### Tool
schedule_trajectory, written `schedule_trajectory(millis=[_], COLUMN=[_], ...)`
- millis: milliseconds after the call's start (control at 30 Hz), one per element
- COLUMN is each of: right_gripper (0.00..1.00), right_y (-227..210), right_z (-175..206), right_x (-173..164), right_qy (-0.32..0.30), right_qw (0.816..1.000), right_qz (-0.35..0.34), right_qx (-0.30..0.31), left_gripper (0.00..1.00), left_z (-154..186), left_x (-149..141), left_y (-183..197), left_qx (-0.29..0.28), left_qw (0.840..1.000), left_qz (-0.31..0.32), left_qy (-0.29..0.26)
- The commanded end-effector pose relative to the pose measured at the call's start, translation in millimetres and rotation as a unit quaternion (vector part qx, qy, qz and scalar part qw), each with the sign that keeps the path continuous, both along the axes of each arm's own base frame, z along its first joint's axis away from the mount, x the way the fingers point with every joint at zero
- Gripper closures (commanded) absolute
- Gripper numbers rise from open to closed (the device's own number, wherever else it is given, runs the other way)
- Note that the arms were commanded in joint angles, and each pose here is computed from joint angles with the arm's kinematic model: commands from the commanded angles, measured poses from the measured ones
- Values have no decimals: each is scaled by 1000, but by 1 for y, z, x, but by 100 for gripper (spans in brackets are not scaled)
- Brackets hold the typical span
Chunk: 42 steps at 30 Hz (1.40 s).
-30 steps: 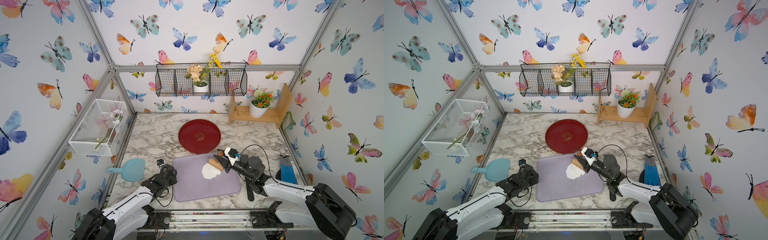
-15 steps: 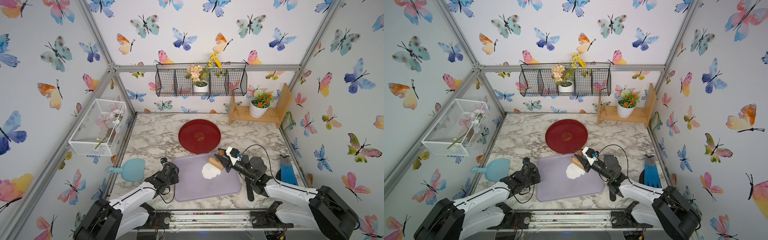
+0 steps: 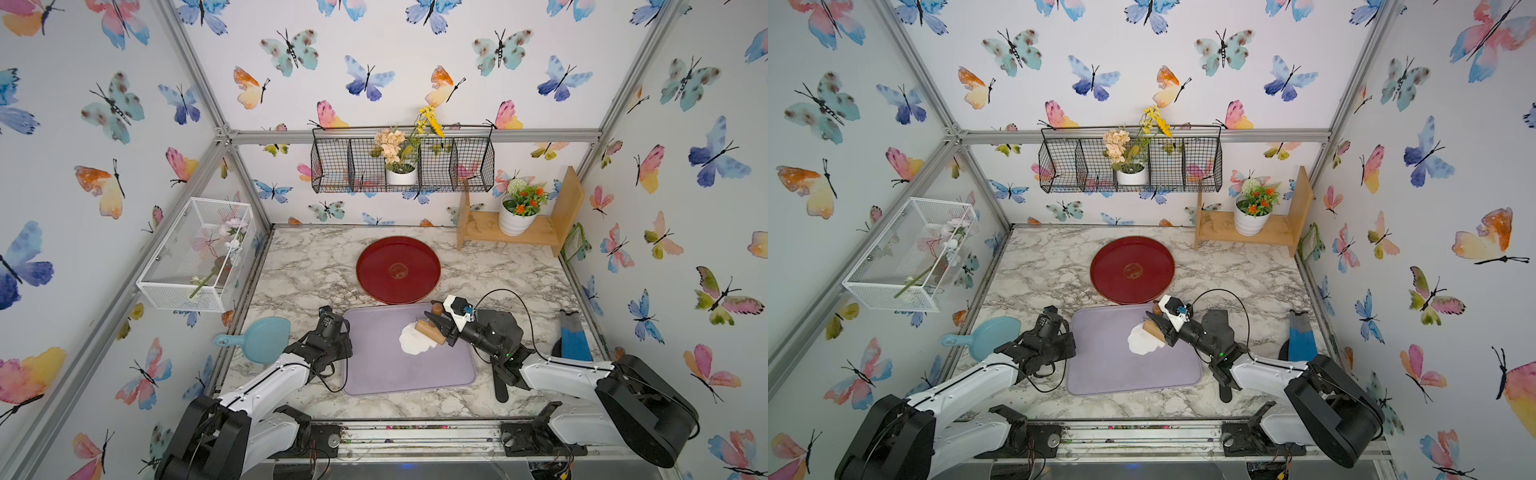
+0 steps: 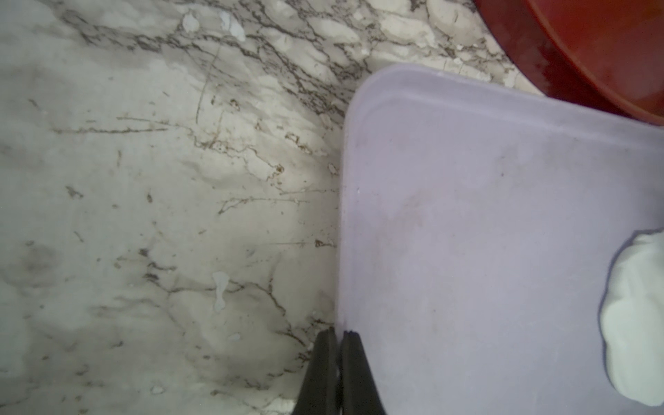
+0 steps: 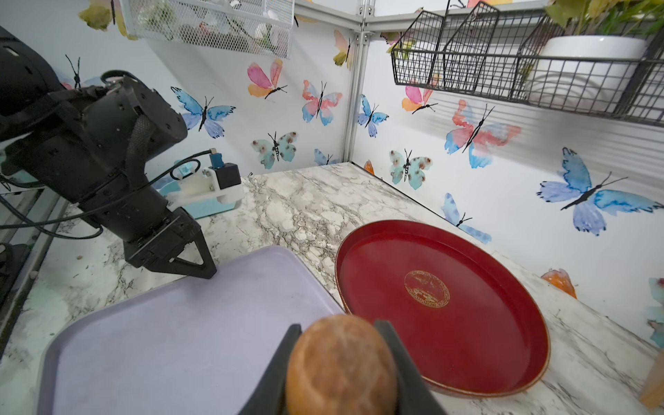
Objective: Roll out the dumpling wrappers from the dough
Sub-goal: Flatten out the dough on the work surface.
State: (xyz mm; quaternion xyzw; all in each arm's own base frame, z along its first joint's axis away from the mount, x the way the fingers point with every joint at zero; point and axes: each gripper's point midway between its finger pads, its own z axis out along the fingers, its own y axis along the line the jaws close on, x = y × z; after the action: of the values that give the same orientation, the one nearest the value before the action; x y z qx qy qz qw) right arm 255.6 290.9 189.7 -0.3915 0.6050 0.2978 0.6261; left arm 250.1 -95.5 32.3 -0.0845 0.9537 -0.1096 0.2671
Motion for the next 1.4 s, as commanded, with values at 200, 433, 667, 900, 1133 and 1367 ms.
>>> schedule_trajectory(millis=[200,433,667,900,1133,1367], right_gripper=[98,98,98,98,98,98], right_y=[18,37,38,36,41,31], right_z=[44,23,7,-10,-32,-53], right_x=[3,-7,-17,-10,-7,6], right_qy=[-63,-24,-16,-21,-2,-12], right_qw=[996,994,991,992,991,994], right_qz=[41,108,133,116,121,73], right_qx=[55,12,-11,-43,-52,-75], left_gripper=[100,100,100,100,100,100], left_z=[-7,-8,-9,-11,-11,-11], left_x=[7,6,5,4,5,5], left_y=[-3,0,0,0,1,2], left_qx=[-18,-21,-22,-23,-25,-27], left_qw=[999,999,999,999,999,999], left_qz=[-21,-13,-11,-11,-8,-8], left_qy=[26,29,31,34,36,37])
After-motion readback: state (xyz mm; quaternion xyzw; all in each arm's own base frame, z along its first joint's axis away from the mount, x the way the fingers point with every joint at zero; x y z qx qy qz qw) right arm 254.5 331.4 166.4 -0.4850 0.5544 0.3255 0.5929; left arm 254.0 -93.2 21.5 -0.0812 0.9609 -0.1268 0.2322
